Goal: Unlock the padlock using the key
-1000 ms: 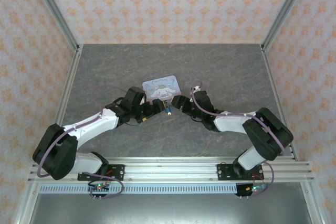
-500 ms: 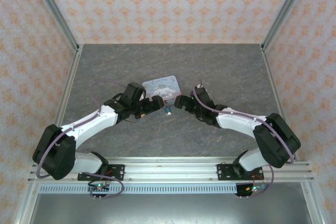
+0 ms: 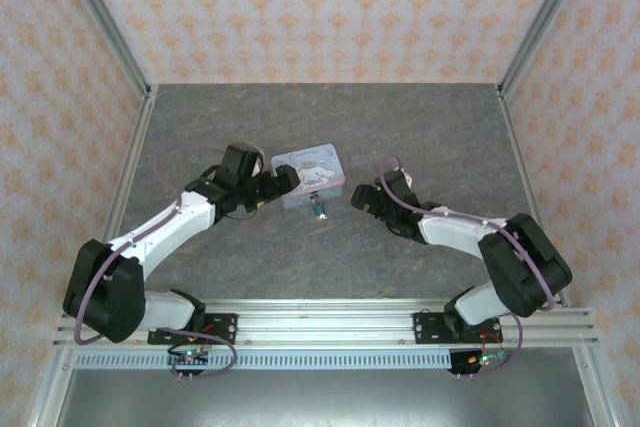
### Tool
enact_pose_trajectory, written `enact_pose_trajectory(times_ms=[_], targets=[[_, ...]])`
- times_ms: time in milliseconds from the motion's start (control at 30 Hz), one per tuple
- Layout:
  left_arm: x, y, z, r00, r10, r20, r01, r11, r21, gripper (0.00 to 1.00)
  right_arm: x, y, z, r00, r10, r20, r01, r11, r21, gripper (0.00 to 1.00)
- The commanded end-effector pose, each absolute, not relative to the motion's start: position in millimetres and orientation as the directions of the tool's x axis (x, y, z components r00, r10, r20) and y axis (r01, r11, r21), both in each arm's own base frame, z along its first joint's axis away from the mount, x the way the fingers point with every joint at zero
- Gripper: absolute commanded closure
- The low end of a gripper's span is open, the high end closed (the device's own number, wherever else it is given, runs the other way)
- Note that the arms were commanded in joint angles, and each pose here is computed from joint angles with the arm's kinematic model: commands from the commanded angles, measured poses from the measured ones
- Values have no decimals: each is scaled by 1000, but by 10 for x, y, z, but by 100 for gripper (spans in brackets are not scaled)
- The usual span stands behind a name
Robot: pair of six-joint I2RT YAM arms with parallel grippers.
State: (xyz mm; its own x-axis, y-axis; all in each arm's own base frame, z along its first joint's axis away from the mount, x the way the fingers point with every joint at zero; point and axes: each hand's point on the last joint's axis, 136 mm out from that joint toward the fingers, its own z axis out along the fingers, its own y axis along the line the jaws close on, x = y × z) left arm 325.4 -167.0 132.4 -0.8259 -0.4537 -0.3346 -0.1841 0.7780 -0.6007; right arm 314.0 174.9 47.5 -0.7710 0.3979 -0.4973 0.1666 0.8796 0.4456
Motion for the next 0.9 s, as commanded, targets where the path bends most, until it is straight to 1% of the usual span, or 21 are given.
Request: enact_pose_trajectory(times_ms=[0,100,200,333,433,567,733,833,867], targets=[[3358,-1596,1420,-821,-441,-363,-165,792,-588,3,3184,1691,509,-741,391,-546,153,890,429,1],[3433,-1539,1408,-817,-449,-361,-177,791,-585,3,3174,1678,499,-744,386,-545,156,894,419,1],[3490,-1505,1377,-820,-447,-358,-187,799,-571,3,3134,1861,524,-777,342,-528,65,878,474,0],[3530,-1488,1316,-831,-430,-352,-194,818,-542,3,3091,2163,621,-811,309,-497,-45,814,579,18],[3538,-1475,1263,-840,-417,-347,-198,831,-520,3,3060,2372,658,-836,270,-477,-110,770,629,29],[3536,-1462,1208,-844,-414,-341,-205,837,-508,3,3032,2627,676,-858,216,-466,-179,725,665,34],[3533,-1457,1172,-845,-418,-334,-212,835,-508,3,3014,2886,627,-872,140,-469,-234,721,652,47],[3531,-1460,1175,-844,-418,-335,-211,834,-510,2,3025,2965,582,-875,116,-469,-248,726,642,51],[3527,-1459,1172,-845,-419,-333,-212,833,-510,2,3029,2973,565,-875,113,-470,-248,729,638,51]])
